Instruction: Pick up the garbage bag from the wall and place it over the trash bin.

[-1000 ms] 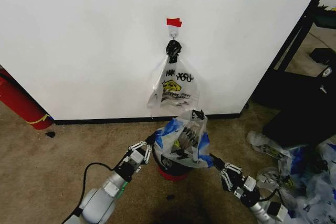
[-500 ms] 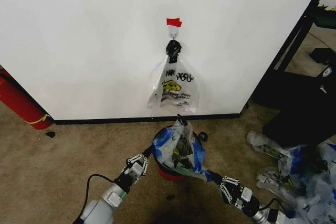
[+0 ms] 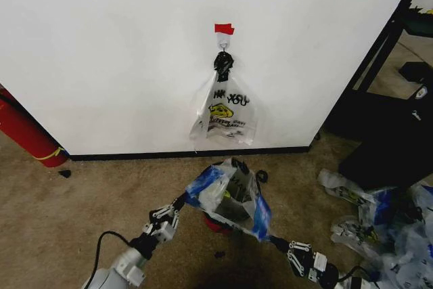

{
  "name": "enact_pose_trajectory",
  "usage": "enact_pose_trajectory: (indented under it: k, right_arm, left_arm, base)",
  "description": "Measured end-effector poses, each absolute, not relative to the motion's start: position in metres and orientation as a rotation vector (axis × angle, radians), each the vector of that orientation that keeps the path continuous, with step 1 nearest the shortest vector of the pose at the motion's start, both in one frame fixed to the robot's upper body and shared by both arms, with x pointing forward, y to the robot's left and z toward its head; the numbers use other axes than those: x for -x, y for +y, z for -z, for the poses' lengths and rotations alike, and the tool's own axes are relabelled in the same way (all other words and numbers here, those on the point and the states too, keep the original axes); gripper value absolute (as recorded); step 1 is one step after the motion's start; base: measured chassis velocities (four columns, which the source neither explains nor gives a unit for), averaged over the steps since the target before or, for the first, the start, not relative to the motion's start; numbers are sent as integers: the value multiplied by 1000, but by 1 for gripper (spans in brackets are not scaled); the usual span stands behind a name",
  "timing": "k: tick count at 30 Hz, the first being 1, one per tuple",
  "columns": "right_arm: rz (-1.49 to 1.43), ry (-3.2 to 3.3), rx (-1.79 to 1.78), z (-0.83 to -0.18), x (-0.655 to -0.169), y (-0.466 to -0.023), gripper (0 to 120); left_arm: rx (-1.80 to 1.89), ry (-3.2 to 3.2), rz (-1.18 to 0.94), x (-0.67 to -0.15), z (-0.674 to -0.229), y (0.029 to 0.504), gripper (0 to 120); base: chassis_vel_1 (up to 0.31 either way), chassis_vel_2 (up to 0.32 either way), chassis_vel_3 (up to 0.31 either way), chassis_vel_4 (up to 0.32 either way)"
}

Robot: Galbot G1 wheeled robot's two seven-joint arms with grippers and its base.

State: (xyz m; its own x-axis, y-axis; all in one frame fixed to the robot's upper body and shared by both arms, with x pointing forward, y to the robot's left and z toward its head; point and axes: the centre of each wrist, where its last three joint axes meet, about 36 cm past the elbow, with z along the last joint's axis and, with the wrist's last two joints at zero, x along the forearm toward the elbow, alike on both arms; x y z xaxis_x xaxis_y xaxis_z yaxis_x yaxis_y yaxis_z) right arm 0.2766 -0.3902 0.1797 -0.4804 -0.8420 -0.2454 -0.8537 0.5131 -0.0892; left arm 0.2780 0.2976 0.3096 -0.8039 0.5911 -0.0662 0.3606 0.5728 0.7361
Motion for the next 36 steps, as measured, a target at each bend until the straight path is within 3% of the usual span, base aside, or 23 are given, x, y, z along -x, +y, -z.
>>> enact_pose_trajectory:
  k: [15, 36]
  right_arm:
    - [-511, 2677, 818, -142, -268, -330, 0]
    - [-890, 2778, 223, -173, -302, -257, 0]
  left_arm:
    - [-826, 2552, -1166, -280, -260, 299, 0]
    - [-931, 2515, -1293, -292, -247, 319, 0]
  base:
    - [0, 0, 0, 0]
    - [0, 0, 0, 0]
